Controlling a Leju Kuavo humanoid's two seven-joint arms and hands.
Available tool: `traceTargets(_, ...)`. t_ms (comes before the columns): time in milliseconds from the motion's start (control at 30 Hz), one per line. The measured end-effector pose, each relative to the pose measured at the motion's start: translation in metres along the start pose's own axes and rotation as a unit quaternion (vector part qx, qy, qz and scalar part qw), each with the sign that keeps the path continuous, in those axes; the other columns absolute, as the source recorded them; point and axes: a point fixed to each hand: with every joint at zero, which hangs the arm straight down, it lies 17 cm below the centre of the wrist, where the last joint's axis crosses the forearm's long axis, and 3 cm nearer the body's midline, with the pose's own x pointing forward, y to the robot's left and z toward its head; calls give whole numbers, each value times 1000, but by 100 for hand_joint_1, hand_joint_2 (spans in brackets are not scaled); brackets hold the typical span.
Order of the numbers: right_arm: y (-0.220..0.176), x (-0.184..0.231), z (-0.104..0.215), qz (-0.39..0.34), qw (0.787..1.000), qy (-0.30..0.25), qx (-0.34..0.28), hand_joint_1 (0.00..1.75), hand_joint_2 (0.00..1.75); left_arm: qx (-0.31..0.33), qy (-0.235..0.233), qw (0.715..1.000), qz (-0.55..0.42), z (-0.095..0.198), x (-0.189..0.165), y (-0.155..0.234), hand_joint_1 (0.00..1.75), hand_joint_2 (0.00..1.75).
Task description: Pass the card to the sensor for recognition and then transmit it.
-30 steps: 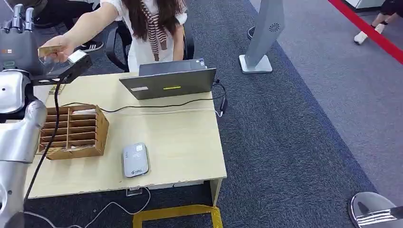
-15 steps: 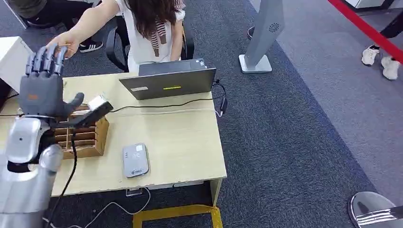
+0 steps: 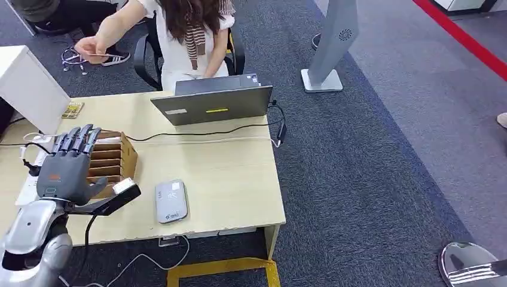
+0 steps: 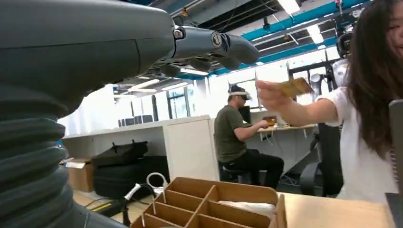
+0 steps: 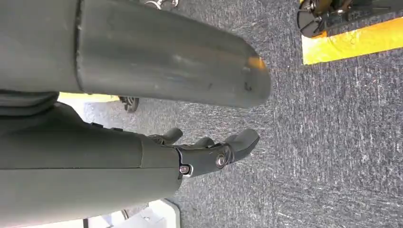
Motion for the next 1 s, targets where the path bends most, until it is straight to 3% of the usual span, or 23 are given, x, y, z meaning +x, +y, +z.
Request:
traceTargets(433,3,1,0,1,1000,-4,8,0,0,-48,40,998,-17,17,-29,-53,0,175)
traceTargets(1000,3,1,0,3,1000,-4,7,0,0,-67,54,996,-6,33,-23,-87,0,175)
